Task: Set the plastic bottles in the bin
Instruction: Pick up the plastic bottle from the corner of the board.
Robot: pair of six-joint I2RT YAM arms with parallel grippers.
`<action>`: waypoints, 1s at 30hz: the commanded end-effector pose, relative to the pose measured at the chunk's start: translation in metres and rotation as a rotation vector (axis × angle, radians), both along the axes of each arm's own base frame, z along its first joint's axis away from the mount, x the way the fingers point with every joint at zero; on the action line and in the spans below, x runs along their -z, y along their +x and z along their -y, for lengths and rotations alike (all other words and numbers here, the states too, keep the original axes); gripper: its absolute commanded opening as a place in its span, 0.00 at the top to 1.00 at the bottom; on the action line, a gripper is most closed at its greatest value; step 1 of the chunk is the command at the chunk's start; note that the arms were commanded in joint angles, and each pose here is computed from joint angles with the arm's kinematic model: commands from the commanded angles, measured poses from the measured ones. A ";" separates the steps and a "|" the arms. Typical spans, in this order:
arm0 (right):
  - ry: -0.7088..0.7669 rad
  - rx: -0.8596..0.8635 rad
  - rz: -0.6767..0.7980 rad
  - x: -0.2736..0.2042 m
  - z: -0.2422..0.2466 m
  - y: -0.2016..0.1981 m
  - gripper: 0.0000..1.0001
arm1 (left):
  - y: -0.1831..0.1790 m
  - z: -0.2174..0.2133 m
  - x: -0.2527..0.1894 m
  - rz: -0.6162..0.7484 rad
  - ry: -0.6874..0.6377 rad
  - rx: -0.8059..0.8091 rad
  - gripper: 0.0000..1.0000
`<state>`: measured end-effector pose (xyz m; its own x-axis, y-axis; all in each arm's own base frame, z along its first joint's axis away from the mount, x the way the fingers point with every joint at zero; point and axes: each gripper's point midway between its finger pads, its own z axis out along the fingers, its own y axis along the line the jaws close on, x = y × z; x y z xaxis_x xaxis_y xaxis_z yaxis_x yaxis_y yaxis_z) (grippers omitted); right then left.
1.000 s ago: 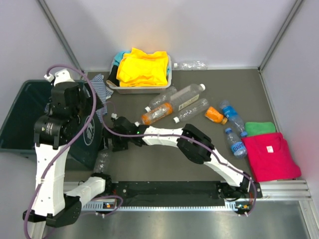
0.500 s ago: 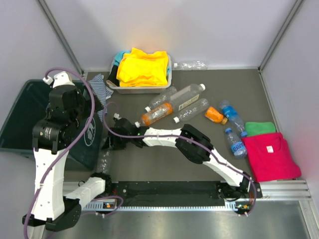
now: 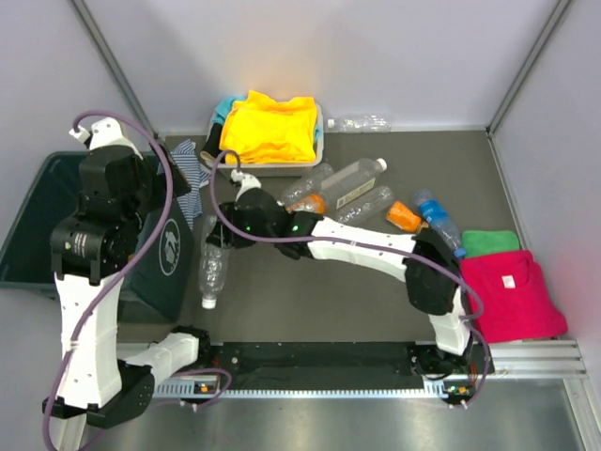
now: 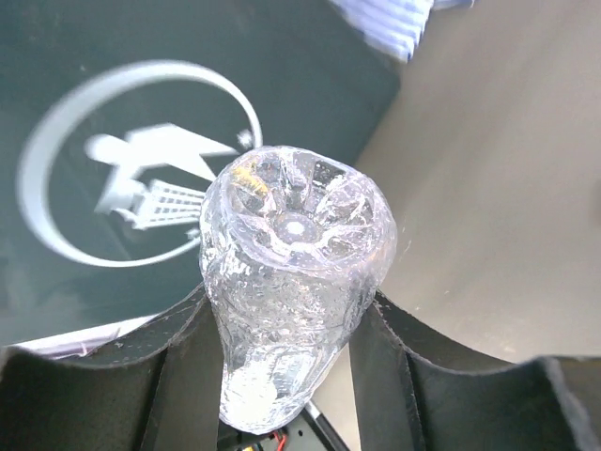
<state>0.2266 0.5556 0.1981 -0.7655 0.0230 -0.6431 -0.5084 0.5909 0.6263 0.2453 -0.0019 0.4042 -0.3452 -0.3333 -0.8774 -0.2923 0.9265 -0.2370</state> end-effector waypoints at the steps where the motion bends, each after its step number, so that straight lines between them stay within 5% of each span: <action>1: 0.026 0.056 0.105 -0.056 0.036 0.025 0.78 | 0.008 -0.006 -0.039 0.113 0.020 -0.025 0.01; 13: 0.194 0.086 0.262 -0.182 0.126 0.052 0.76 | 0.016 0.125 -0.011 0.118 -0.208 0.699 0.01; 23: 0.375 -0.130 0.236 -0.239 0.121 0.026 0.70 | 0.017 0.169 0.017 0.127 -0.332 0.965 0.01; 30: 0.429 -0.139 0.149 -0.236 0.120 0.041 0.61 | 0.031 0.170 0.049 0.015 -0.348 0.942 0.29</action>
<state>0.2772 0.4310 0.3775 -0.6814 0.1572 -0.7148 -0.6187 0.3981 0.6773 0.2669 -0.1684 0.3641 -0.5920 -0.1863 -0.7842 0.5101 0.6667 -0.5434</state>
